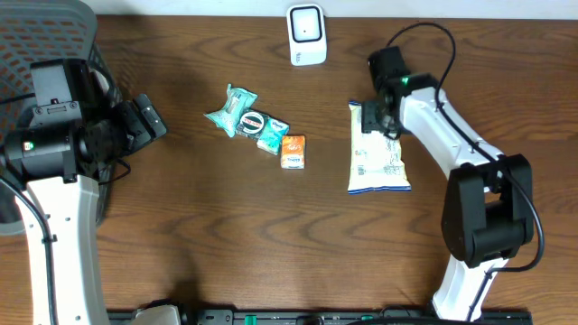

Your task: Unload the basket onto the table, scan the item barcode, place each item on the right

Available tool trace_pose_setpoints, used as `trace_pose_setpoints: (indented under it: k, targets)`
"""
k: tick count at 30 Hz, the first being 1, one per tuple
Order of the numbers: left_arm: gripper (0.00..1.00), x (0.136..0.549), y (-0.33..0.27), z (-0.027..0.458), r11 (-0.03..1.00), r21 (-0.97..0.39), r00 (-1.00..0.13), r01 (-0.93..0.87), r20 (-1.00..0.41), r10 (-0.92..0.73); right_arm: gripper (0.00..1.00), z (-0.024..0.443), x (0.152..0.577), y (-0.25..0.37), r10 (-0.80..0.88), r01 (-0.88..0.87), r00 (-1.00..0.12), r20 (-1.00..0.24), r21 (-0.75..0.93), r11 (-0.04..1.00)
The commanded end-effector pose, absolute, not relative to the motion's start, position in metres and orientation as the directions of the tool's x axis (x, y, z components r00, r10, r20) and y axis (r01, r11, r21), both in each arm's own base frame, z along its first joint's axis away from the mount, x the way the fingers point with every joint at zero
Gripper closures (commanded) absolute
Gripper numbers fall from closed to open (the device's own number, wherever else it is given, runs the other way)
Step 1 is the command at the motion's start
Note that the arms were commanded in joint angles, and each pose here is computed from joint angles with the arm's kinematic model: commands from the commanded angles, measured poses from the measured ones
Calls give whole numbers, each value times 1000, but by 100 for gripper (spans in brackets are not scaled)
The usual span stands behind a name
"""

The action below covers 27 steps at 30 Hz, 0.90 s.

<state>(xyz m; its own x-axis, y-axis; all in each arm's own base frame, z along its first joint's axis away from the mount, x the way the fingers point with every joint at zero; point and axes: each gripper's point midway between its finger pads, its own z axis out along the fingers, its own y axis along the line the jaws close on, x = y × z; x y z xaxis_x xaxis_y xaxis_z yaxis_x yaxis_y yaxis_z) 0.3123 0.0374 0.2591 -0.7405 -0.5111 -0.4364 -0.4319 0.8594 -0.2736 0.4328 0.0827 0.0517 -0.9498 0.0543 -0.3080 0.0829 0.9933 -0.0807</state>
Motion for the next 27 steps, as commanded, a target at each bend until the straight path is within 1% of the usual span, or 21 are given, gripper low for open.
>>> trace_pose_setpoints:
  k: [1, 3, 6, 8, 10, 14, 18, 19, 22, 23, 25, 27]
  targets:
    - [2, 314, 38, 266, 858, -283, -732, -429, -447, -514, 34, 31, 433, 78, 53, 87, -947, -318, -94, 992]
    - [3, 314, 38, 266, 858, -283, -732, -430, -447, -514, 35, 28, 437, 82, 56, 84, -942, -331, -73, 994]
    - [2, 314, 38, 266, 858, -283, -732, -429, -447, -514, 37, 29, 442, 99, 57, 57, -939, -340, 11, 998]
    - [2, 314, 38, 266, 858, -283, -732, -430, -447, -514, 36, 33, 446, 118, 52, 20, -936, -347, 95, 995]
    - [2, 314, 38, 266, 858, -283, -732, -430, -447, -514, 36, 38, 450, 132, 44, -8, -933, -358, 144, 990]
    - [3, 314, 38, 266, 858, -283, -732, -429, -447, -514, 35, 56, 458, 144, 34, -32, -923, -382, 166, 986]
    - [2, 314, 38, 266, 858, -283, -732, -429, -447, -514, 34, 85, 467, 132, 42, -1, -918, -395, 107, 994]
    - [2, 314, 38, 266, 858, -283, -732, -430, -447, -514, 36, 92, 468, 126, 45, 13, -919, -391, 86, 996]
    - [2, 314, 38, 266, 858, -283, -732, -430, -447, -514, 53, 103, 458, 112, 51, 39, -938, -343, 42, 998]
    - [2, 314, 38, 266, 858, -283, -732, -430, -447, -514, 60, 102, 451, 109, 50, 42, -948, -314, 32, 999]
    - [2, 314, 38, 266, 858, -283, -732, -429, -447, -514, 71, 96, 435, 103, 47, 46, -968, -247, 10, 999]
    - [2, 314, 38, 266, 858, -283, -732, -430, -447, -514, 78, 84, 415, 99, 43, 46, -984, -170, -14, 999]
